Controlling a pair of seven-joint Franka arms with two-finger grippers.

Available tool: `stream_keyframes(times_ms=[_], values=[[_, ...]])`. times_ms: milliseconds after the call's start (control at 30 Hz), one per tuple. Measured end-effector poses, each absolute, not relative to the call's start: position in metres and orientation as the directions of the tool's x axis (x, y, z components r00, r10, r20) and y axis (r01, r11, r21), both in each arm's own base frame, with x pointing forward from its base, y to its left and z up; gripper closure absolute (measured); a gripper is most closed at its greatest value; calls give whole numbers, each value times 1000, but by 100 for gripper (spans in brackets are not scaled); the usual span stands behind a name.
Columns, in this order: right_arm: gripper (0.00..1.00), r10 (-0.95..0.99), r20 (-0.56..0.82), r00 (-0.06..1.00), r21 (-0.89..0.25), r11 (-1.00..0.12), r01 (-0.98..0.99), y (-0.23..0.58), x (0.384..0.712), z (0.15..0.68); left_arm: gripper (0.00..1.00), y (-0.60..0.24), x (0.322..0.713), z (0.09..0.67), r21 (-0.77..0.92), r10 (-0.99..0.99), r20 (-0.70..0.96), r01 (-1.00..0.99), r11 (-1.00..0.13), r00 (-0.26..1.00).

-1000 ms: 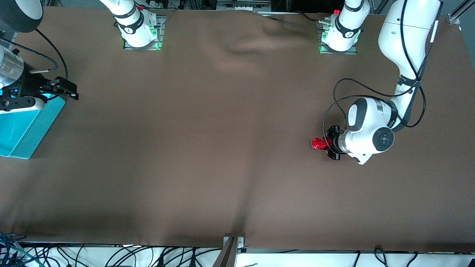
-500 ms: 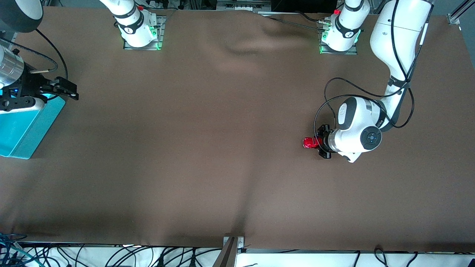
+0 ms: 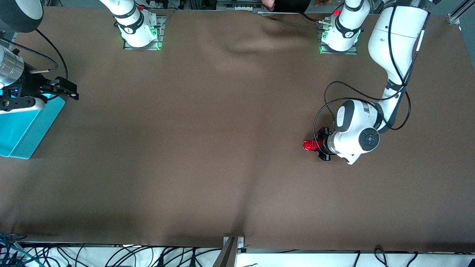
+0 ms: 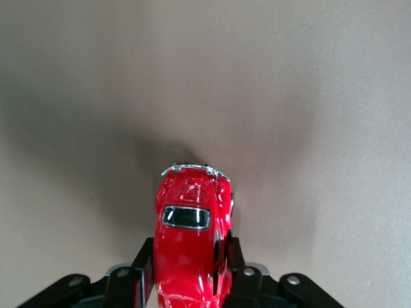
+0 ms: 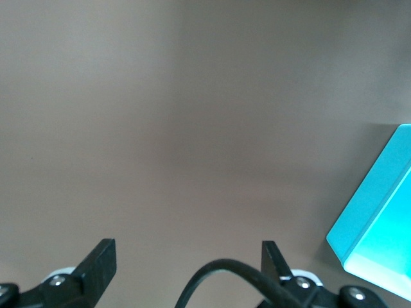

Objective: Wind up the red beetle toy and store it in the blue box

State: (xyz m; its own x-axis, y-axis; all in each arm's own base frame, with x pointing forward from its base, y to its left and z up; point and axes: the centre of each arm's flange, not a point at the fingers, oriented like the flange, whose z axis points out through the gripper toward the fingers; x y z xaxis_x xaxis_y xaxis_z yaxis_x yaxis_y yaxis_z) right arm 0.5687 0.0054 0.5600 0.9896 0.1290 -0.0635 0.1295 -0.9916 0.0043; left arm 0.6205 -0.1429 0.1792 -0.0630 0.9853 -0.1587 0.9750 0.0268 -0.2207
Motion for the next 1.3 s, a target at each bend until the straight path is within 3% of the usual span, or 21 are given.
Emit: stream_keyframes(times_ms=[1300], values=[[0, 130, -66, 989, 4, -991, 131, 6, 569, 559, 52, -28, 630, 177, -224, 988, -155, 974, -31, -4]])
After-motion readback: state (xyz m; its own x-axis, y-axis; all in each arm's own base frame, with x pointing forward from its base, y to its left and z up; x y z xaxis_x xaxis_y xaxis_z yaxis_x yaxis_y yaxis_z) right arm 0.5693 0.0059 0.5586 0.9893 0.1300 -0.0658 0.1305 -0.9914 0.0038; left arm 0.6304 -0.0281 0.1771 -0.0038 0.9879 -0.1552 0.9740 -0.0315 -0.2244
